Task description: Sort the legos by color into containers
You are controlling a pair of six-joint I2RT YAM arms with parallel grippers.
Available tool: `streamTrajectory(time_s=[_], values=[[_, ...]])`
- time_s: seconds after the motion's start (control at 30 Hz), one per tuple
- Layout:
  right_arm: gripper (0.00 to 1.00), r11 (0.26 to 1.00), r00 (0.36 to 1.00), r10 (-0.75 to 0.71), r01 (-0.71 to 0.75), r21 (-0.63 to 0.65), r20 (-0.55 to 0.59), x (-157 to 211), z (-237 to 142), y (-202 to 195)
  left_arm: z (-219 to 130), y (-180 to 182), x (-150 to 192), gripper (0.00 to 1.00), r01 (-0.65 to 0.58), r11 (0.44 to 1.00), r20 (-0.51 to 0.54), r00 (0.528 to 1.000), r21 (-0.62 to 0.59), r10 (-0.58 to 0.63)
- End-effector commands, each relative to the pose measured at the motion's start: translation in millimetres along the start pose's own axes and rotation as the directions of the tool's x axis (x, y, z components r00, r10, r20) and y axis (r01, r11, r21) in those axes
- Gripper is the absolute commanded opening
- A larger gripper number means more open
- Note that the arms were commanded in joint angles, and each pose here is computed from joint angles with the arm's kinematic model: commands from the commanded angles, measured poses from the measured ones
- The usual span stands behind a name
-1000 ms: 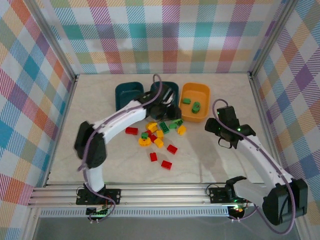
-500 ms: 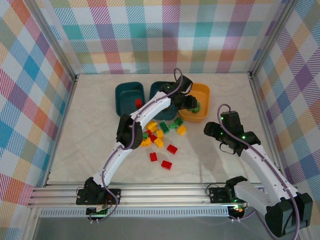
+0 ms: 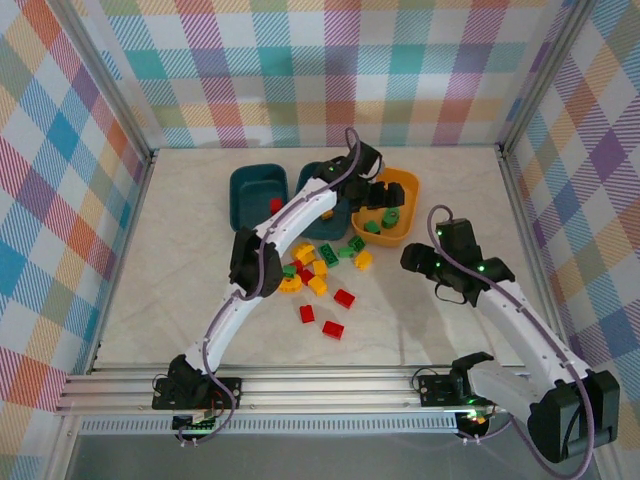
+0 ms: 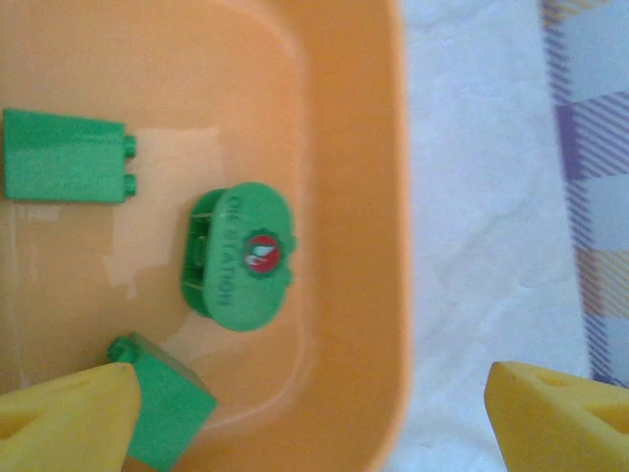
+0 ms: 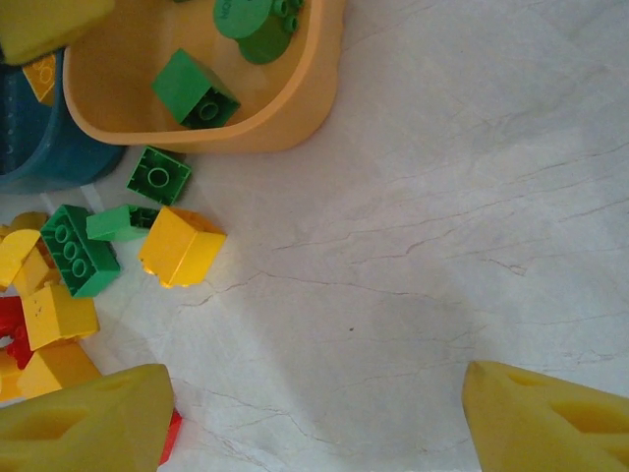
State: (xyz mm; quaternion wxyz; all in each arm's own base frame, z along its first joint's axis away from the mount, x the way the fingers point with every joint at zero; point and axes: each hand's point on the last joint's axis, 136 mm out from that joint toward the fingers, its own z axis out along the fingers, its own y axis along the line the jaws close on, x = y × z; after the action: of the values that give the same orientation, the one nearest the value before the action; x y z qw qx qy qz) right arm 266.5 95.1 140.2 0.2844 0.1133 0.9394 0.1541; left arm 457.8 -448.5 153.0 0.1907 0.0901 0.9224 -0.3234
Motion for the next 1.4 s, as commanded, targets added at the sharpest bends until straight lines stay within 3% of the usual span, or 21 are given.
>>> streamTrajectory(time_s=[0.0, 0.13, 0.23, 0.4, 0.53, 0.7, 0.97, 1.17, 1.3, 1.37], values=[[0.76, 0.998, 0.999, -0.047, 0.046, -0.052, -0.01, -4.2, 5.0, 27.1, -104.5, -55.8, -26.0, 0.89, -0.101, 0.992, 0.127, 0.988, 0.082, 0.09], [0.78, 0.994, 0.993, -0.102, 0.099, -0.037, -0.067, 10.2, 31.3, 57.5, -142.8, -15.0, -11.0, 0.89, -0.042, 0.999, 0.198, 0.979, -0.005, 0.042], [0.79, 0.996, 0.992, -0.082, 0.077, -0.053, -0.098, 12.5, 54.1, 75.8, -179.7, 40.9, 7.5, 0.92, 0.075, 0.994, 0.289, 0.956, -0.077, -0.05], [0.8, 0.998, 0.983, -0.06, 0.056, -0.027, -0.174, 14.2, 96.0, 89.3, -213.6, 130.0, 82.0, 0.93, 0.246, 0.954, 0.321, 0.929, -0.17, -0.182], [0.8, 0.999, 0.974, -0.042, 0.044, 0.005, -0.221, 14.8, 123.3, 94.7, -225.1, 169.3, 138.4, 0.94, 0.323, 0.92, 0.319, 0.916, -0.223, -0.244], [0.74, 0.996, 0.976, 0.004, 0.016, 0.092, -0.217, 15.2, 146.2, 83.7, -233.2, 184.2, 179.3, 0.96, 0.365, 0.906, 0.319, 0.903, -0.214, -0.288], [0.49, 0.993, 0.968, 0.007, 0.022, 0.113, -0.252, 31.5, 148.9, 73.6, -249.1, 186.0, 186.6, 0.96, 0.336, 0.91, 0.333, 0.91, -0.245, -0.246], [0.33, 0.993, 0.969, -0.04, 0.065, 0.096, -0.245, 34.2, 128.1, 70.0, -246.8, 184.9, 185.7, 0.96, 0.334, 0.912, 0.326, 0.912, -0.24, -0.248], [0.31, 0.988, 0.974, -0.141, 0.151, 0.041, -0.178, 21.2, 92.2, 94.3, -248.8, 197.8, 190.7, 0.96, 0.362, 0.888, 0.347, 0.902, -0.283, -0.257], [0.31, 0.982, 0.973, -0.187, 0.188, -0.002, -0.135, 9.1, 78.6, 113.8, -252.3, 214.5, 197.0, 0.99, 0.427, 0.844, 0.38, 0.876, -0.324, -0.297]])
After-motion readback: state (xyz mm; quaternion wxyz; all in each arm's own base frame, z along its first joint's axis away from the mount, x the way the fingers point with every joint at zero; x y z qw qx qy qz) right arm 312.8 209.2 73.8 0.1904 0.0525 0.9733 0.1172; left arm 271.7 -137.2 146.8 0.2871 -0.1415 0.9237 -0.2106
